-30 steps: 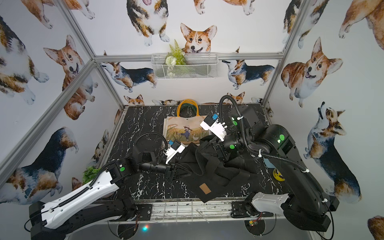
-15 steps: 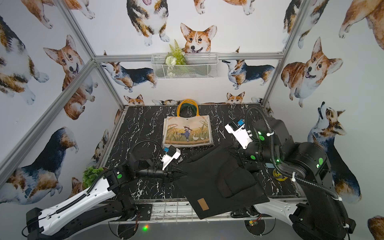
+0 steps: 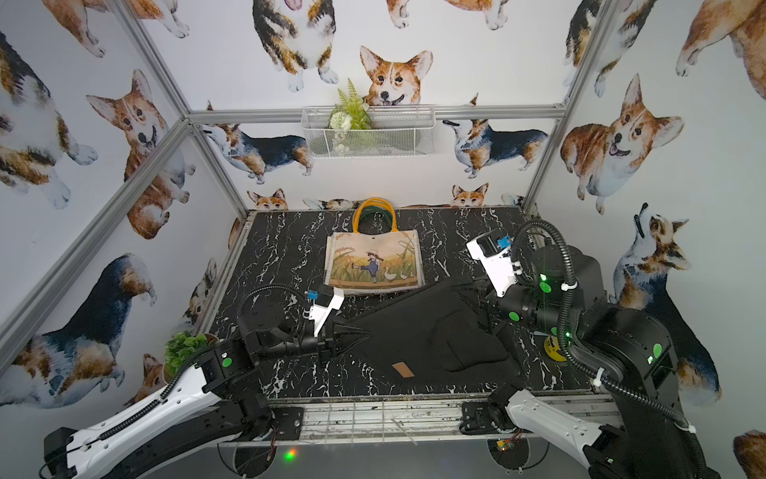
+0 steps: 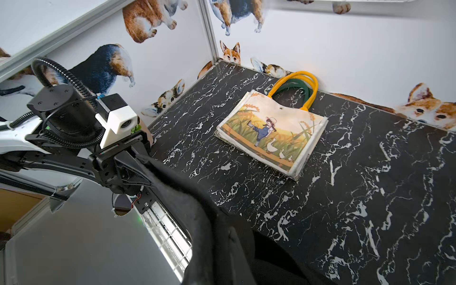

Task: Put away the canvas bag
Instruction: Press the canvas bag at the center of the board.

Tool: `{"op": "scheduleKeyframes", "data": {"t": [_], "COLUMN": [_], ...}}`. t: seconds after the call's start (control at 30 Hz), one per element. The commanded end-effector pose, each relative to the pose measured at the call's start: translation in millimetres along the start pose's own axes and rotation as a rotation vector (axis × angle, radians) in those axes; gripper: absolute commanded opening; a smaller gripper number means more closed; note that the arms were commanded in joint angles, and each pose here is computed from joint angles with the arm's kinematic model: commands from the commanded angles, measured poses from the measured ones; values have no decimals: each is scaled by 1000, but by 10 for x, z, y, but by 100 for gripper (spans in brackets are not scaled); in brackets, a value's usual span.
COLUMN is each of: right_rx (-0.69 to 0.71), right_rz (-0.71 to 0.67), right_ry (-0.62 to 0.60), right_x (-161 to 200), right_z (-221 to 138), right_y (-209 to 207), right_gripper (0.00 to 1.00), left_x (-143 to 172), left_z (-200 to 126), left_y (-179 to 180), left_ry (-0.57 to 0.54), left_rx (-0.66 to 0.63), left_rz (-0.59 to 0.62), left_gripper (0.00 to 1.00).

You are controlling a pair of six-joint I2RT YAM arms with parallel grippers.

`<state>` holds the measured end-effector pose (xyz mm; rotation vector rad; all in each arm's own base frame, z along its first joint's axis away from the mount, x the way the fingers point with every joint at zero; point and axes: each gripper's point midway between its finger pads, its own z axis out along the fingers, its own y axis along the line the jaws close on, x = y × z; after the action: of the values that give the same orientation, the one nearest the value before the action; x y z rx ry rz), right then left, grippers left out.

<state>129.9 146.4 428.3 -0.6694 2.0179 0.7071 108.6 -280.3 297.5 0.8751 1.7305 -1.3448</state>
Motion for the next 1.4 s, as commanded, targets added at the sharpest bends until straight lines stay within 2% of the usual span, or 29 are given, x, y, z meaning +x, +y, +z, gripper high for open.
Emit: {"op": "scheduleKeyframes", "data": {"t": [0.0, 0.03, 0.1, 0.27, 0.33, 0.43, 0.53, 0.7, 1.03, 1.3, 1.33, 1.37], "right_rx": [44, -14, -175, -466, -528, -612, -686, -710, -719, -646, -641, -637], "right_rz": [-71, -87, -117, -79, -43, 15, 16, 0, 36, 43, 39, 37], "right_ry": [-181, -163, -113, 39, 78, 104, 131, 168, 121, 234, 239, 240], "right_x": [-402, -375, -305, -108, -63, -40, -6, 22, -200, -29, -23, -22], "right_z": [-77, -38, 34, 169, 230, 324, 370, 493, 668, 1069, 1095, 1109], "right_y": [-47, 48, 305, 711, 779, 873, 1028, 1146, 1186, 1116, 1116, 1118], "right_gripper": [0, 0, 0, 0, 0, 0, 0, 0, 0, 0, 0, 0], "left_x": [175, 136, 95, -188, -283, -414, -504, -509, -566, -808, -824, -826], "left_z": [-87, -94, -105, -204, -199, -105, 5, 148, 280, 245, 233, 222], "left_y": [163, 116, 64, 40, 14, -120, -245, -386, -546, -780, -815, -847], "left_ry": [81, 90, 124, 190, 207, 211, 198, 187, 156, 96, 93, 93], "left_rx": [-103, -90, -82, -167, -173, -104, -21, 105, 245, 349, 368, 387], "left_rz": [-63, -44, -1, 131, 161, 164, 134, 83, 33, 36, 37, 40], "left_gripper": [52, 57, 61, 63, 63, 63, 64, 64, 63, 64, 58, 36]}}
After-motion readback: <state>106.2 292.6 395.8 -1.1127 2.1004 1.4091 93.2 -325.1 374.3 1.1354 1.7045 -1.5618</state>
